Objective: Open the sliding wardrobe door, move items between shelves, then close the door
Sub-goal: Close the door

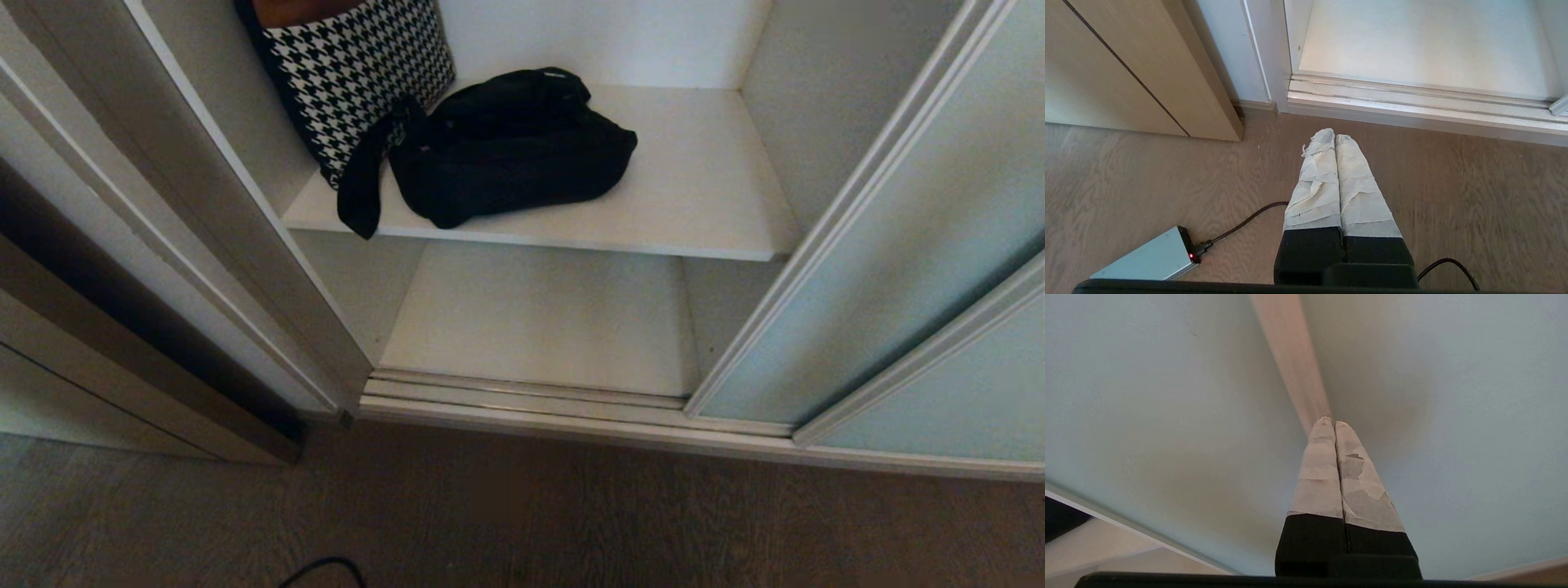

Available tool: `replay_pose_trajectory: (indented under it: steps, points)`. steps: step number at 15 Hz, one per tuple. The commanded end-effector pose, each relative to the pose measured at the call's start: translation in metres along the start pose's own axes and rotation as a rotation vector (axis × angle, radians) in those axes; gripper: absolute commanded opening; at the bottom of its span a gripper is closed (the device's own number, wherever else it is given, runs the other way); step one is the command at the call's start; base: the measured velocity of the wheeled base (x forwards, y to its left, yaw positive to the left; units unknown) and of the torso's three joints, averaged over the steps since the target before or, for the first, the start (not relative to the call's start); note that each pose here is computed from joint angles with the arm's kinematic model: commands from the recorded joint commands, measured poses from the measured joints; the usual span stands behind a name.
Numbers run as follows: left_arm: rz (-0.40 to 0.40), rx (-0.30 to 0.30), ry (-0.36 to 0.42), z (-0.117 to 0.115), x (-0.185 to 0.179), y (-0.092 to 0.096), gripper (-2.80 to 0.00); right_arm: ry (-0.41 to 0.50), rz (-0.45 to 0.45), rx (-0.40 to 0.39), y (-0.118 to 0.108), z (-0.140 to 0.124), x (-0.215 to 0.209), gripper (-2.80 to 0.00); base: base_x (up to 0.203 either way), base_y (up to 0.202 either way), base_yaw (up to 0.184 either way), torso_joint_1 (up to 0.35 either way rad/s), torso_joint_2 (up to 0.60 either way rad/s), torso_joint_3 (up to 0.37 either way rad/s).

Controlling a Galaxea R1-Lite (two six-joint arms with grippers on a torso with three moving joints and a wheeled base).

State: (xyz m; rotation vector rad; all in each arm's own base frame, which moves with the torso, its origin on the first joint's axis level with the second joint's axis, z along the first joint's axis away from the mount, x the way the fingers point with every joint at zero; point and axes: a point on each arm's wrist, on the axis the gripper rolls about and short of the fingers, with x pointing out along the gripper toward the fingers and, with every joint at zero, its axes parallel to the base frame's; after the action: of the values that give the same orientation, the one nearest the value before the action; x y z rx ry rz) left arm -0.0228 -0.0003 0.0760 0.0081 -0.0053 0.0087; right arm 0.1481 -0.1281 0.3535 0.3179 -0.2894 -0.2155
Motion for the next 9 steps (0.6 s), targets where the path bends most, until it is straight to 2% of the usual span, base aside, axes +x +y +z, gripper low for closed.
replay_pose_trajectory:
  steps: [1, 9]
  points:
    - [0.001, 0.000, 0.001, 0.000, 0.000, 0.000, -2.80, 0.017, -0.001, 0.012, -0.004, -0.004, 0.003, -2.80, 0.000, 0.000, 0.000, 0.000, 0.00, 0.000]
    - [0.000, 0.000, 0.001, 0.000, 0.000, 0.000, -2.80, 0.083, 0.062, 0.039, -0.010, -0.018, 0.012, -2.80, 0.000, 0.000, 0.000, 0.000, 0.00, 0.000]
